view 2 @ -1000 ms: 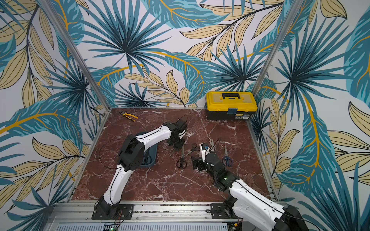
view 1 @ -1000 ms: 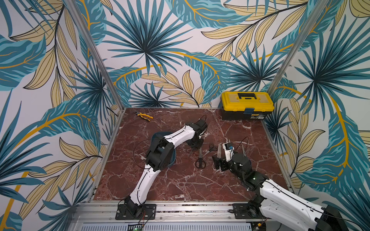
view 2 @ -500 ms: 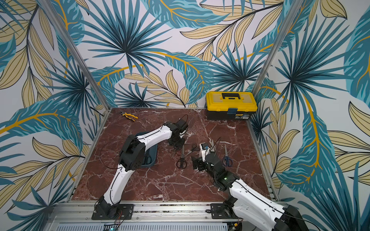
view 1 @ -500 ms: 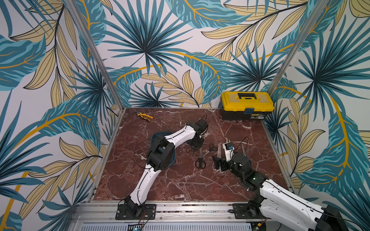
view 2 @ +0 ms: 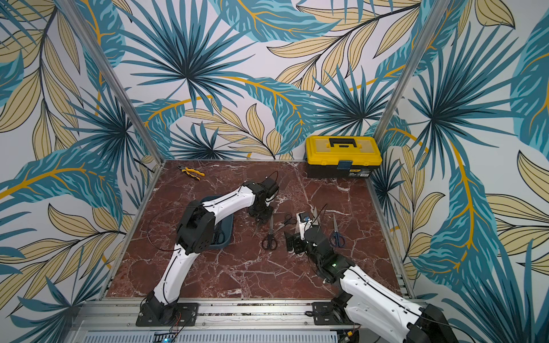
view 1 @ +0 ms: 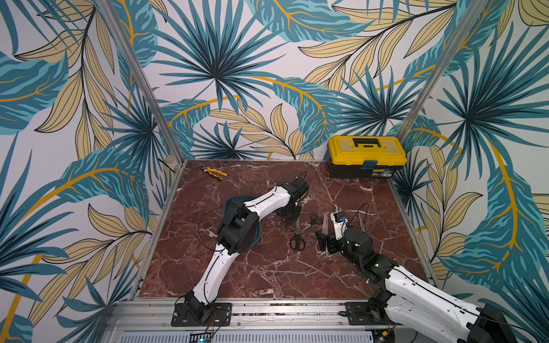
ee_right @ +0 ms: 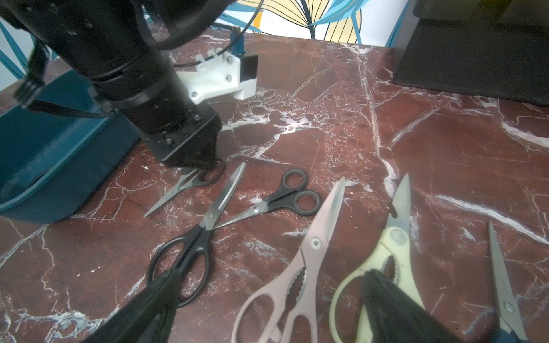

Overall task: Put the scissors into the storage box
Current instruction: Pick up the scissors from the center of the board, then place the scissors in the storage box.

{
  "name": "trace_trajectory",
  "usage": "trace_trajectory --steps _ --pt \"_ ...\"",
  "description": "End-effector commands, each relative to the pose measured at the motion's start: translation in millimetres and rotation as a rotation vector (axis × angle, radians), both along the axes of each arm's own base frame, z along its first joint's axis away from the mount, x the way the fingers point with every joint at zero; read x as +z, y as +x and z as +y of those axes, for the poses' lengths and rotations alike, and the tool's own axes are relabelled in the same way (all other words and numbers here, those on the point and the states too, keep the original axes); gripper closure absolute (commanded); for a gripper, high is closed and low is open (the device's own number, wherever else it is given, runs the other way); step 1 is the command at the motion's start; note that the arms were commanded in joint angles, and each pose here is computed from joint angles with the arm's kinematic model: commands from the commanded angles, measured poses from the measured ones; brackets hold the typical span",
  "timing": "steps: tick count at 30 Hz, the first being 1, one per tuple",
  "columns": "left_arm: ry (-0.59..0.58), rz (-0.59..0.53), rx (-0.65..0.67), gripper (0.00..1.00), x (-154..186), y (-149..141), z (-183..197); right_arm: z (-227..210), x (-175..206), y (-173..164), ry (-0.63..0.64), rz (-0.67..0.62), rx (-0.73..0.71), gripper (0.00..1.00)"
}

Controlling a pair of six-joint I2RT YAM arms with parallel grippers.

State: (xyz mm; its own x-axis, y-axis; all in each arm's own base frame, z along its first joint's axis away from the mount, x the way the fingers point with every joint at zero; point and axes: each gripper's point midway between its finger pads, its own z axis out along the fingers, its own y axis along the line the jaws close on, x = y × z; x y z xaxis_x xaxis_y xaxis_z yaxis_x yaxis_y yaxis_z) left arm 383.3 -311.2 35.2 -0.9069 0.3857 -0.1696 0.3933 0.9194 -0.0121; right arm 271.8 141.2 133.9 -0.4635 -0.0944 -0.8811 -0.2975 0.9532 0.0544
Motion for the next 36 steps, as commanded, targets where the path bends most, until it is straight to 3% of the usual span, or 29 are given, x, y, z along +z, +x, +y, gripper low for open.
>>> trace_trajectory --steps 1,10,18,23,30,36 --pt "-0.014 -0.026 0.018 1.0 45 -7 12 -1 -2 1 0.005 -0.003 -0.014 0.0" --pt "-0.012 -0.09 0.064 1.0 103 -12 48 0 -3 1 0.004 0.0 -0.008 0.01" --pt "0.016 -0.178 0.28 1.0 134 -22 154 13 -3 -5 0.017 0.011 0.077 0.0" --pt "0.052 -0.16 0.365 1.0 114 -36 203 22 -4 -9 0.031 0.016 0.135 0.0" --pt "0.049 -0.116 0.384 1.0 69 -38 213 30 -7 -10 0.031 0.034 0.174 0.0" --pt "0.061 -0.121 0.373 1.0 51 -31 213 29 -8 -10 0.03 0.034 0.171 0.0"
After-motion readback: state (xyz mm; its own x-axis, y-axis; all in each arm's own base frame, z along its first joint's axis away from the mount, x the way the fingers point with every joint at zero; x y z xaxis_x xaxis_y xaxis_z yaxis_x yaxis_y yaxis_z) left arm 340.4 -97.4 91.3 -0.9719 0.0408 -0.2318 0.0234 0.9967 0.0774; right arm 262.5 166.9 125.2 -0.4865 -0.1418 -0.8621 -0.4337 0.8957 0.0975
